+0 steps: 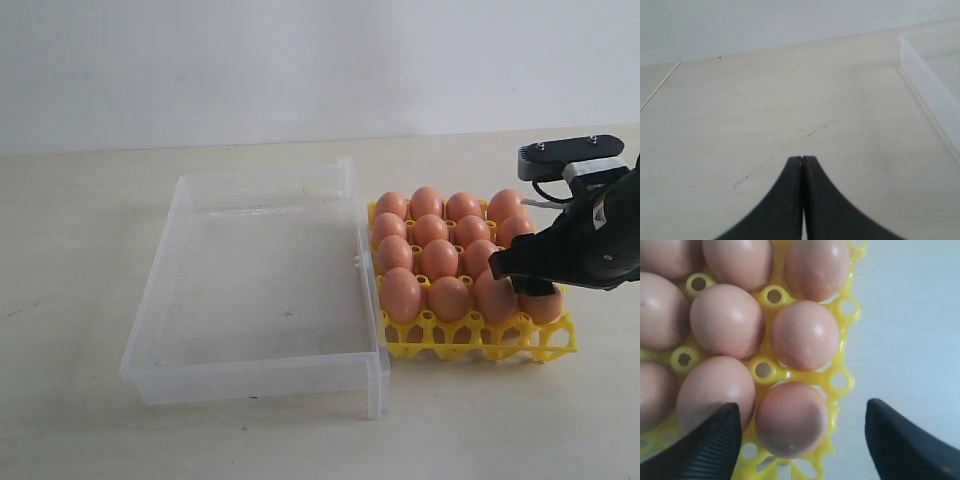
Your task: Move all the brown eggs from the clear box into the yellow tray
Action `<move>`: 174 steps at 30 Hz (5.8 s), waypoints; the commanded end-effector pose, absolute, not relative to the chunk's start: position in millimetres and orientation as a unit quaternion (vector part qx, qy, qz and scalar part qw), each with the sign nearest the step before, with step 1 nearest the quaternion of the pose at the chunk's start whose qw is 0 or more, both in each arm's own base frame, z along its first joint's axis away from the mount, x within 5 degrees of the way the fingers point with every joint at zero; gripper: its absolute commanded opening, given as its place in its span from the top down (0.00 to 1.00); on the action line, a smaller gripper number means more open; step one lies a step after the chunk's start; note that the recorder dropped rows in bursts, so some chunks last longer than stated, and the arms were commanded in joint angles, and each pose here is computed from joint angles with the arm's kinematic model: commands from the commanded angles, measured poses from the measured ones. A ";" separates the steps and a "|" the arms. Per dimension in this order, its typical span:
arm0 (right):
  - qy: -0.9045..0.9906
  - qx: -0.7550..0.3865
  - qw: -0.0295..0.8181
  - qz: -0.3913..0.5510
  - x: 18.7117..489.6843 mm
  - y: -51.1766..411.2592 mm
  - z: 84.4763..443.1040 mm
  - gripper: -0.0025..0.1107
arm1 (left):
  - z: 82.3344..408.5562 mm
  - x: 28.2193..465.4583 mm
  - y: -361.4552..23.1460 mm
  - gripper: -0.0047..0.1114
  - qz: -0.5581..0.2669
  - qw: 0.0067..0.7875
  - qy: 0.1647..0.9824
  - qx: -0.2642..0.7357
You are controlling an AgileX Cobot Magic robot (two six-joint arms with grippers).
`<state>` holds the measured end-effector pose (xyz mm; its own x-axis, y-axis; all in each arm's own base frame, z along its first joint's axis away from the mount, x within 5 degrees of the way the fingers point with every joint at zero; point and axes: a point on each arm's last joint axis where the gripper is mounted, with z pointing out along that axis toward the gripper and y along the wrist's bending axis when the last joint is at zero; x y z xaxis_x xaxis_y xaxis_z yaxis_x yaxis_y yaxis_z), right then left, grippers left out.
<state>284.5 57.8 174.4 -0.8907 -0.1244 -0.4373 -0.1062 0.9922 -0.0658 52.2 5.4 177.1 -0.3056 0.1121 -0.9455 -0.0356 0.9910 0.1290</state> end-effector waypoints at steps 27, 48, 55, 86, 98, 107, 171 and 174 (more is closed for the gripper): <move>0.870 -0.038 0.488 0.069 150.2 33.5 327.4 0.98 | 179.2 52.4 5.0 0.96 0.059 0.594 0.802 0.024; 0.891 -0.006 0.453 0.029 40.5 -3.5 310.9 0.98 | 179.2 52.4 5.0 0.96 0.059 0.594 0.802 0.024; 0.808 -0.062 0.586 -0.018 66.6 -1.2 287.8 0.98 | 179.2 52.4 5.0 0.96 0.059 0.594 0.802 0.024; 0.765 -0.044 0.641 0.050 55.4 3.4 189.4 0.98 | 179.2 52.4 5.0 0.96 0.059 0.594 0.802 0.024; 0.751 -0.041 0.657 0.057 54.1 3.5 203.1 0.98 | 179.2 52.4 5.0 0.96 0.059 0.594 0.802 0.024; 0.723 -0.027 0.680 0.119 55.5 10.3 200.9 0.98 | 179.2 52.4 5.0 0.96 0.059 0.594 0.802 0.024; 0.762 -0.091 0.636 0.086 53.3 13.7 189.2 0.98 | 179.2 52.4 5.0 0.96 0.059 0.594 0.802 0.024; 0.762 -0.092 0.636 0.085 53.3 13.6 189.2 0.98 | 179.2 52.4 5.0 0.96 0.059 0.594 0.802 0.024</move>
<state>53.6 13.7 190.1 -0.1801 -0.0320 -0.9831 -0.2467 0.9690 0.0136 52.2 5.4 177.1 -0.3056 0.1121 -0.9455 -0.0356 0.9910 0.1290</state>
